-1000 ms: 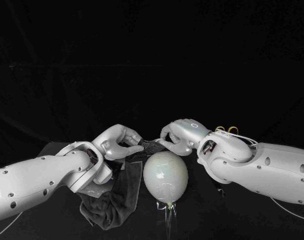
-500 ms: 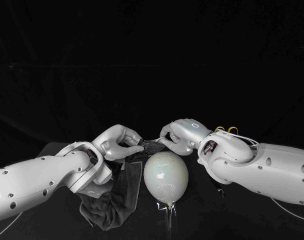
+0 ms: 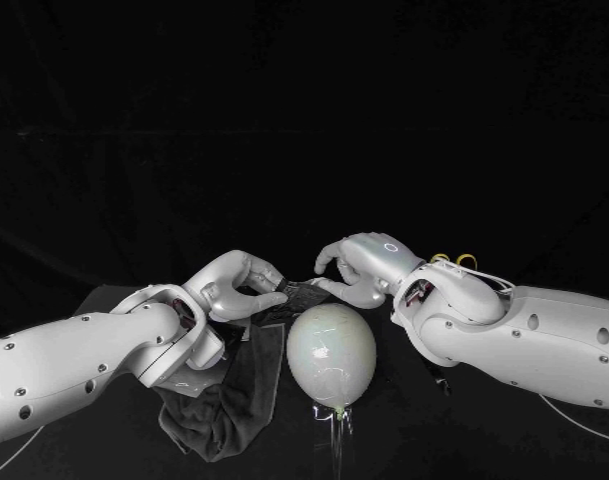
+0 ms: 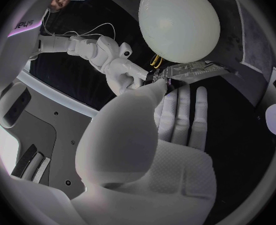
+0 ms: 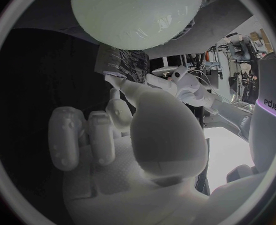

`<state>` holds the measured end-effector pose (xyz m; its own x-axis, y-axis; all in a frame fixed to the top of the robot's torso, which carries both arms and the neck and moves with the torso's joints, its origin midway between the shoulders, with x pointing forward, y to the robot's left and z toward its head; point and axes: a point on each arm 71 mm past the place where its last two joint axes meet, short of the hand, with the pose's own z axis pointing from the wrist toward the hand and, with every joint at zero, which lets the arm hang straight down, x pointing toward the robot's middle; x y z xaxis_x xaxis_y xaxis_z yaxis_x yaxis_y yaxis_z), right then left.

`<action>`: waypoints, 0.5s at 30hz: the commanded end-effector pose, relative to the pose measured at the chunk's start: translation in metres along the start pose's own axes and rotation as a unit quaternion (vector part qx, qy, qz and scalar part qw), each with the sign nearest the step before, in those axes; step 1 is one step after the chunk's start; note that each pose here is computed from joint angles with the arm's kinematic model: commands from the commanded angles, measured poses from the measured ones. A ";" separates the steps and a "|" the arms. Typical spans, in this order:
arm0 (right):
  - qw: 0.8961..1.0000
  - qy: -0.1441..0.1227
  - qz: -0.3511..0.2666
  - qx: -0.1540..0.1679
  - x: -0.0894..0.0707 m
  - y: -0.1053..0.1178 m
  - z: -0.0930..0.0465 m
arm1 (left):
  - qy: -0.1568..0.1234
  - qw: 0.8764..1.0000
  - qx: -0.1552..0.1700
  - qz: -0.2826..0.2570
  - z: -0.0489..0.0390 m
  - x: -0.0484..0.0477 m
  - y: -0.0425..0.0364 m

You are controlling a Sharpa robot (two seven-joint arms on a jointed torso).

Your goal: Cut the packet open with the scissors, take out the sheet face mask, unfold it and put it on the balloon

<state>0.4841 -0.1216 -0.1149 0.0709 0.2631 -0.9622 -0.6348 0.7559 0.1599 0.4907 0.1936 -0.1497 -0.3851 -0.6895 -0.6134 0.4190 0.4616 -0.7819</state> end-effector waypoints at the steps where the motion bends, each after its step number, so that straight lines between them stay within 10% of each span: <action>1: 1.000 -0.021 -0.002 0.000 -0.003 -0.001 0.001 | 0.001 1.000 0.006 -0.003 0.0006 0.0002 -0.0025; 15: 0.999 -0.032 -0.004 -0.001 -0.004 -0.001 0.003 | 0.001 1.000 0.006 -0.003 0.0002 0.0000 -0.0025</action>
<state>0.4875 -0.1224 -0.1125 0.1053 0.2899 -0.9512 -0.6277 0.7613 0.1625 0.4903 0.1942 -0.1496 -0.3848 -0.6897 -0.6134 0.4186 0.4619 -0.7819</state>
